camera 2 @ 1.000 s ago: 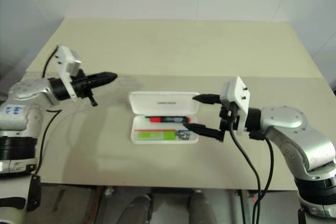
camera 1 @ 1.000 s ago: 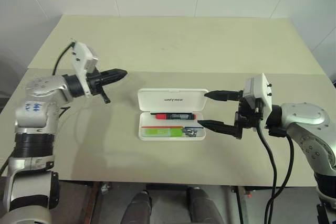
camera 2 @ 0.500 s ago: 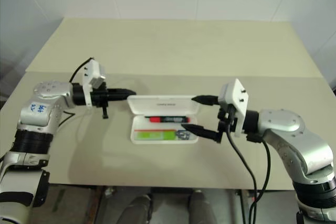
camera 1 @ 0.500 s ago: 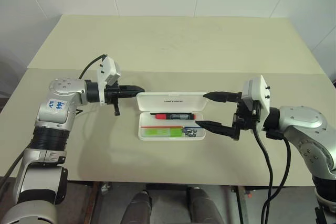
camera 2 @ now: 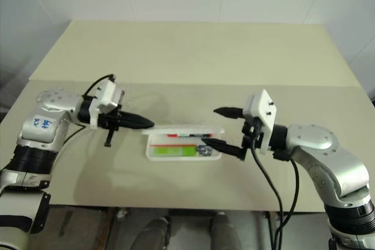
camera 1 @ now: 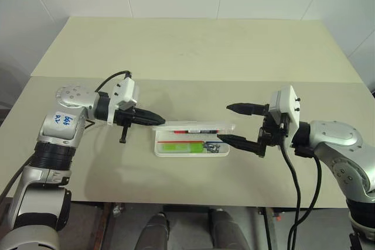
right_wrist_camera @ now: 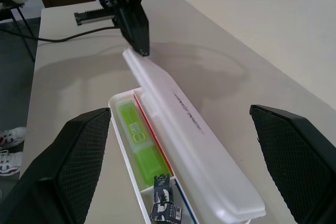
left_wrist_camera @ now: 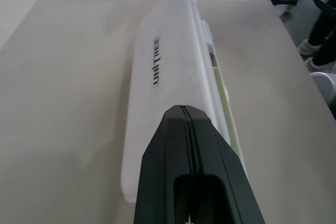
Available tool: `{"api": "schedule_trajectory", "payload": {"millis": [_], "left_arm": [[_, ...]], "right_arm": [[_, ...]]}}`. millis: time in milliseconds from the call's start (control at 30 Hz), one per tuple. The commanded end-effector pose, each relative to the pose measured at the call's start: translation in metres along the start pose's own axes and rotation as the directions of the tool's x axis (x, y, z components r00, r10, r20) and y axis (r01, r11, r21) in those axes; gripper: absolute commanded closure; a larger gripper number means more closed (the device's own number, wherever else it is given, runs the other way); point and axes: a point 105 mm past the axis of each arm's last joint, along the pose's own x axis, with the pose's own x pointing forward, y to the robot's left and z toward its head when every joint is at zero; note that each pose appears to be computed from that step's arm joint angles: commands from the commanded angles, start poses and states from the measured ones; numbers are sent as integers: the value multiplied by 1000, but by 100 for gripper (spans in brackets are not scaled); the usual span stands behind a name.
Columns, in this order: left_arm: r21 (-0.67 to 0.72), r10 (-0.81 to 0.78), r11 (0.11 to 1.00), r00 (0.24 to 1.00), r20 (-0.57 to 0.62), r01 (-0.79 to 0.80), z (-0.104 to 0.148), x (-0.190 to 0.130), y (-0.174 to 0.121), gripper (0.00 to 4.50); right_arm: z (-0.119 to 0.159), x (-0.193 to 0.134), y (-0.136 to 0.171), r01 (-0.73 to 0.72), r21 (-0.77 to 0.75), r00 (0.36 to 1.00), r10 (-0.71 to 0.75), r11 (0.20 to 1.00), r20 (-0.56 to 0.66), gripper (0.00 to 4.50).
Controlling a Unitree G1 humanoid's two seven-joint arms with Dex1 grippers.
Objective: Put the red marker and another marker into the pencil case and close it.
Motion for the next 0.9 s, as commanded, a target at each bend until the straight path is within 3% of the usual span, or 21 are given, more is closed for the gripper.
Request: {"api": "schedule_trajectory", "payload": {"millis": [33, 400, 900], "left_arm": [[43, -54, 998, 998, -34, 55, 2, 2, -9, 448], [20, -219, 975, 970, -105, 222, -16, 31, -28, 448], [-8, -190, 982, 975, -115, 190, -24, 60, -23, 448]], "right_arm": [[14, -1, 4, 7, -60, 999, -4, 998, 44, 0], [24, -1, 7, 14, -36, 993, -10, 999, 121, 0], [-24, -28, 17, -57, -44, 992, 52, 997, -114, 0]]}}
